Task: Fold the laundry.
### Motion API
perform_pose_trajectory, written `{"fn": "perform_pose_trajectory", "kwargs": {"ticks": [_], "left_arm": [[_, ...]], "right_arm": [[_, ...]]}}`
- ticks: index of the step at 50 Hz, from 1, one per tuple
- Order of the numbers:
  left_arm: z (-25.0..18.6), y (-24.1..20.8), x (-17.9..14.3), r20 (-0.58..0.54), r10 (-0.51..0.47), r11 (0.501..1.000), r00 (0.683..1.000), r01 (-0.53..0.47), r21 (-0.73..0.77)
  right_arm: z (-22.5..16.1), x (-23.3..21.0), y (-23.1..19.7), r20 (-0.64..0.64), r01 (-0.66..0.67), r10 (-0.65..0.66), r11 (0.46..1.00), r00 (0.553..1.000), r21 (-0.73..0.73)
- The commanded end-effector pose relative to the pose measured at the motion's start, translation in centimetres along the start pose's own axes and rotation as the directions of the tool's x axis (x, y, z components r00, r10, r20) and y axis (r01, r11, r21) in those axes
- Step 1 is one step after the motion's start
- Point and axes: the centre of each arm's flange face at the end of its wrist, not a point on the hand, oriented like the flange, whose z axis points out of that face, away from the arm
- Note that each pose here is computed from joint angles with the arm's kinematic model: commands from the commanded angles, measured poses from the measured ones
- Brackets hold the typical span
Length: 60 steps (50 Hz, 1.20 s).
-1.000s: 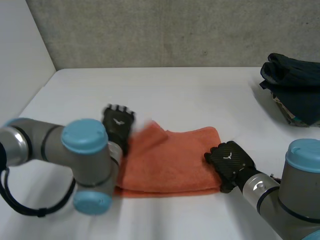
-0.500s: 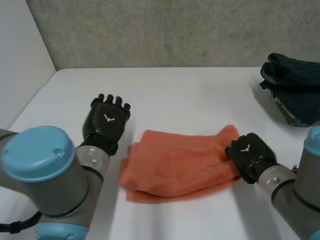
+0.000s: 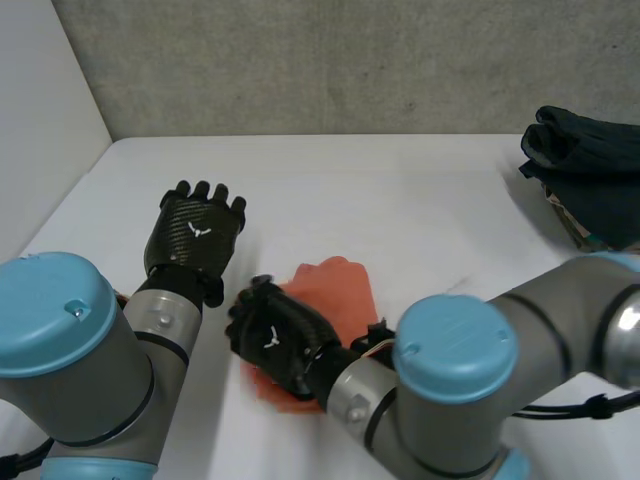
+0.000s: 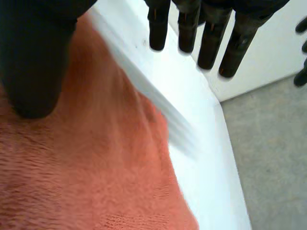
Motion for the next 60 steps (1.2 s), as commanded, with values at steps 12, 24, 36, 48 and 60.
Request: {"fn": "perform_pose_trajectory", "kwargs": {"ticks": [12, 24, 36, 48, 60], "left_arm": [[-0.9, -5.1, 2.1, -0.088, -0.214, 0.966, 0.973, 0.224, 0.13], [-2.8, -0.3, 5.3, -0.198, -0.205, 0.972, 0.958, 0.177, -0.152], [-3.0, 3.6, 7.1, -0.244, -0.161, 0.955, 0.956, 0.088, -0.283], [-1.9, -1.4, 4.8, -0.202, -0.182, 0.979, 0.962, 0.157, -0.13], [-0.4, -8.4, 0.7, -0.38, -0.131, 0.96, 0.916, 0.213, 0.183]], "right_arm": [[-4.6, 9.6, 3.9, -0.375, -0.724, 0.674, 0.69, 0.636, 0.011], [-2.6, 7.3, 6.3, -0.333, -0.774, 0.702, 0.603, 0.629, -0.191], [-1.5, 4.3, 9.7, -0.305, -0.615, 0.535, 0.68, 0.788, -0.399], [-2.7, 7.7, 7.8, -0.426, -0.605, 0.475, 0.755, 0.77, -0.251], [-6.5, 3.6, 5.5, -0.33, -0.583, 0.508, 0.79, 0.796, -0.19]]}}
